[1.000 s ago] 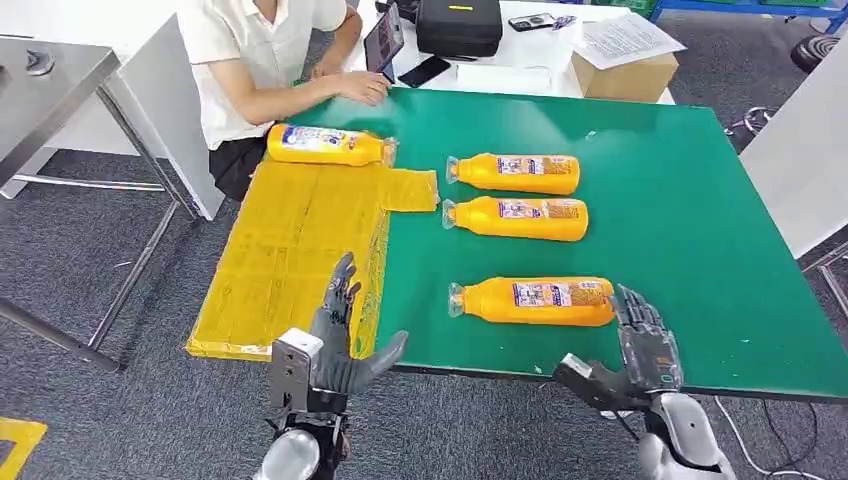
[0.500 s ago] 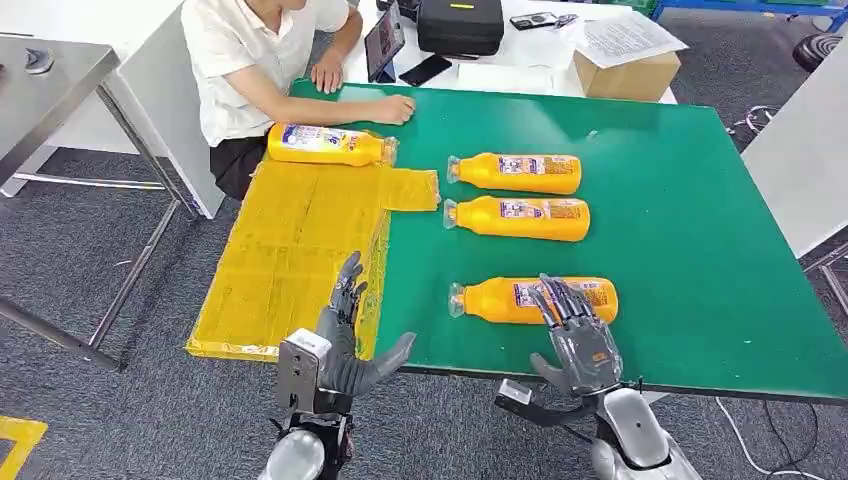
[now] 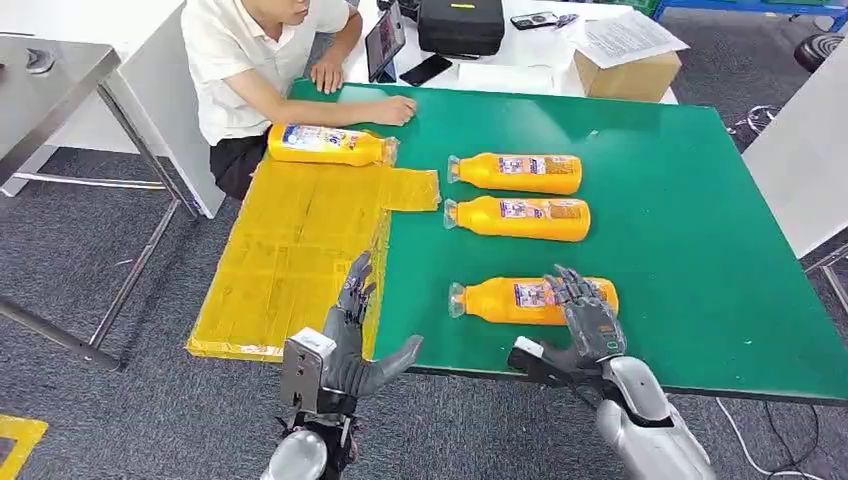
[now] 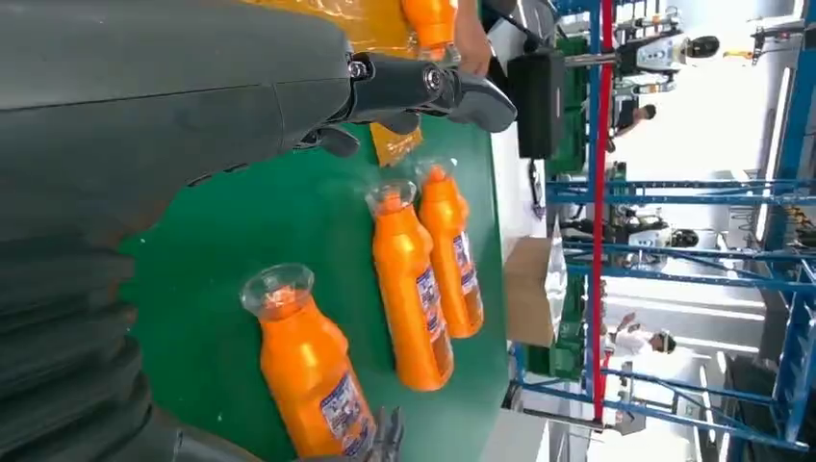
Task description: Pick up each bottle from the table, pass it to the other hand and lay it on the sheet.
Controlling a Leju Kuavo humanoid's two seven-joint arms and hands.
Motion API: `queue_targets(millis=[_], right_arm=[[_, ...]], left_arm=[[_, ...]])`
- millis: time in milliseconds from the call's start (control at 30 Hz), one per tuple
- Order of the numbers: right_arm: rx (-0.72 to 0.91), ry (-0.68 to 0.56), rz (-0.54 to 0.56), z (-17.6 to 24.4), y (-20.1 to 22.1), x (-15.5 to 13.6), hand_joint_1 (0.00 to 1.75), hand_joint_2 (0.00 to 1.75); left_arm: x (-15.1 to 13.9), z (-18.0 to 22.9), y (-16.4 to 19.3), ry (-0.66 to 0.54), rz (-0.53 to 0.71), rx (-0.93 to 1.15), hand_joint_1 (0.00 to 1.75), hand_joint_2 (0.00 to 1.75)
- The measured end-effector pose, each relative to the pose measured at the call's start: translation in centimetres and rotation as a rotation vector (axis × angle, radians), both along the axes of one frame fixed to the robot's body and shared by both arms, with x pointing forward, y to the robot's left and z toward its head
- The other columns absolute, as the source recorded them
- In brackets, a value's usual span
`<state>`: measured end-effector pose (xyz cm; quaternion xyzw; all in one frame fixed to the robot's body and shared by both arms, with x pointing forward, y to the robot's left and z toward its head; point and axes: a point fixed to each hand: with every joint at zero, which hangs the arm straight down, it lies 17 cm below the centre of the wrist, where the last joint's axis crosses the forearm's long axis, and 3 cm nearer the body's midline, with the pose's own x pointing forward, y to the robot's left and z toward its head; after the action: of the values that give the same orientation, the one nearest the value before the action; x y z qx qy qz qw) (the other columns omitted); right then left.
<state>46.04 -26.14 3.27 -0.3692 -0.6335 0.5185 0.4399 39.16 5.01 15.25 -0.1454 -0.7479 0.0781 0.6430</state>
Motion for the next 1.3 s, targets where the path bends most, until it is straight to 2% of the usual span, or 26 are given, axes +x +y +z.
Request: queue_targets(millis=[467, 567, 600, 633, 833, 967, 1200, 1300], right_arm=[[-0.037, -0.018, -0.001, 0.2, 0.4, 2.7, 0.00, 1.75], [-0.047, 0.014, -0.018, -0.2, 0.4, 3.3, 0.00, 1.75], [-0.059, 0.057, -0.037, -1.0, 0.1, 3.6, 1.61, 1.75], [-0.067, 0.088, -0.057, -1.4, -0.2, 3.9, 1.75, 1.75], [-0.204, 0.228, -0.201, -3.5, -3.7, 5.3, 1.75, 1.75], [-0.298, 0.260, -0.275, -3.9, -6.6, 5.5, 1.75, 1.75], [-0.348, 0.272, -0.299, -4.0, -8.8, 5.3, 1.75, 1.75], [-0.327, 0.286, -0.273, -4.1, -8.9, 5.0, 1.75, 1.75]], left_arm=[[0.3, 0.7, -0.7, -0.008, -0.022, -0.020, 0.00, 1.75], [0.5, 0.9, -0.7, -0.013, -0.019, -0.019, 0.00, 1.75], [0.5, 0.9, -0.7, -0.012, -0.018, -0.019, 0.00, 1.75], [0.5, 0.9, -0.7, -0.012, -0.017, -0.018, 0.00, 1.75], [0.4, 0.3, -0.6, 0.010, -0.014, -0.003, 0.00, 1.75], [0.1, -0.2, -0.2, 0.024, -0.006, 0.007, 0.00, 1.75], [-0.2, -0.4, 0.6, 0.029, 0.010, 0.009, 0.00, 1.75], [-0.3, -0.4, 0.8, 0.028, 0.014, 0.010, 0.00, 1.75]])
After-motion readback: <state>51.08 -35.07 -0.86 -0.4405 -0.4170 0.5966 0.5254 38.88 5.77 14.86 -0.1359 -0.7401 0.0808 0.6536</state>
